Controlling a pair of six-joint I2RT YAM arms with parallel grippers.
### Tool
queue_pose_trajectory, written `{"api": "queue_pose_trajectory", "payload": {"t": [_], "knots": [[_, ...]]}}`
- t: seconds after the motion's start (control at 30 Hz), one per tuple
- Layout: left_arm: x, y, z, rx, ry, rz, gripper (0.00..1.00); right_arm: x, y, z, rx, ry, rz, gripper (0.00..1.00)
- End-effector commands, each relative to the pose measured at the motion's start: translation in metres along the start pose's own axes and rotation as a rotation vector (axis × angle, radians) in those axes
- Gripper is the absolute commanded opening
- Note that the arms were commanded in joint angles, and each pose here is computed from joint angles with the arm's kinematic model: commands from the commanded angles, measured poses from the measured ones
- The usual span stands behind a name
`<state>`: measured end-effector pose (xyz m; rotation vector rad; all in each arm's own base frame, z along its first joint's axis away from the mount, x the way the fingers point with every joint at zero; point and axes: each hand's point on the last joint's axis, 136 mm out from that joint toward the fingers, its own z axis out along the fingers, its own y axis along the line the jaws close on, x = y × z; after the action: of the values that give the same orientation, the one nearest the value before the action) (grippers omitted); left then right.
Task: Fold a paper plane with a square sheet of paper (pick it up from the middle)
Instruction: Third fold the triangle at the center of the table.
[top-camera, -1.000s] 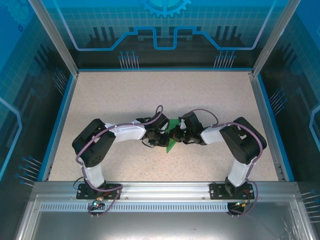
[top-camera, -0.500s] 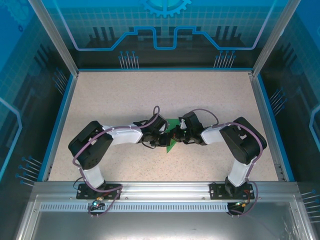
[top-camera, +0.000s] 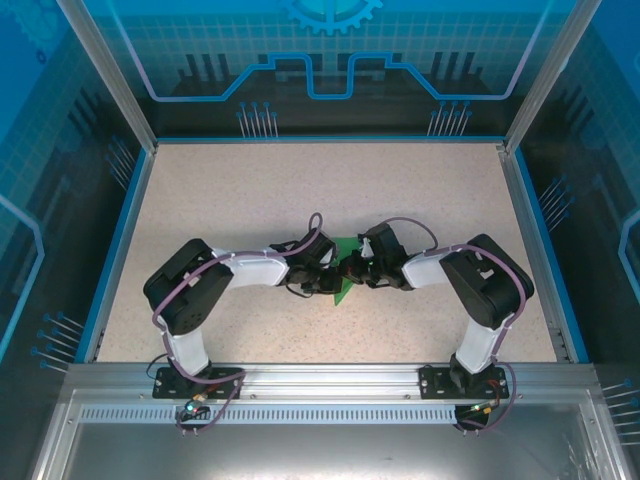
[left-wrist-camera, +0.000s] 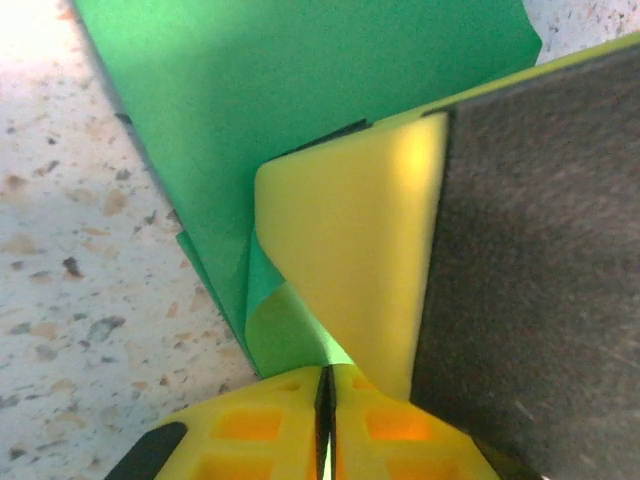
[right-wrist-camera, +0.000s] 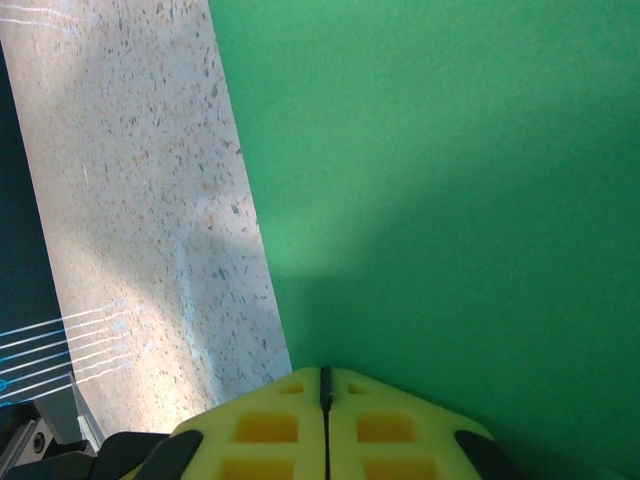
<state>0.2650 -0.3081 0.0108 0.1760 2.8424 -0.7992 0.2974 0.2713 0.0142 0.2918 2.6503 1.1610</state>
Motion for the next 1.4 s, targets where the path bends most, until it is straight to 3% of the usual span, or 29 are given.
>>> {"api": "queue_pose_trajectory", "payload": {"t": [0.0, 0.33, 0.53, 0.7, 0.97, 1.37], "knots": [[0.030, 0.044, 0.022, -0.165, 0.096, 0.004, 0.12, 0.009, -0.018, -0.004, 0.061, 0.029, 0.020, 0.11], [0.034, 0.056, 0.025, -0.212, 0.115, 0.010, 0.11, -0.009, -0.005, -0.039, 0.068, -0.047, -0.033, 0.35], [0.031, 0.054, 0.028, -0.207, 0.112, 0.012, 0.11, -0.014, -0.009, -0.066, 0.058, -0.089, -0.044, 0.38], [0.032, 0.055, 0.029, -0.213, 0.117, 0.020, 0.11, -0.004, -0.009, -0.076, 0.031, -0.076, -0.042, 0.33], [0.031, 0.055, 0.028, -0.213, 0.118, 0.027, 0.11, 0.001, -0.007, -0.067, -0.009, -0.050, -0.041, 0.12], [0.031, 0.052, 0.027, -0.212, 0.120, 0.043, 0.11, -0.009, -0.002, -0.039, -0.005, -0.033, -0.051, 0.06]]}}
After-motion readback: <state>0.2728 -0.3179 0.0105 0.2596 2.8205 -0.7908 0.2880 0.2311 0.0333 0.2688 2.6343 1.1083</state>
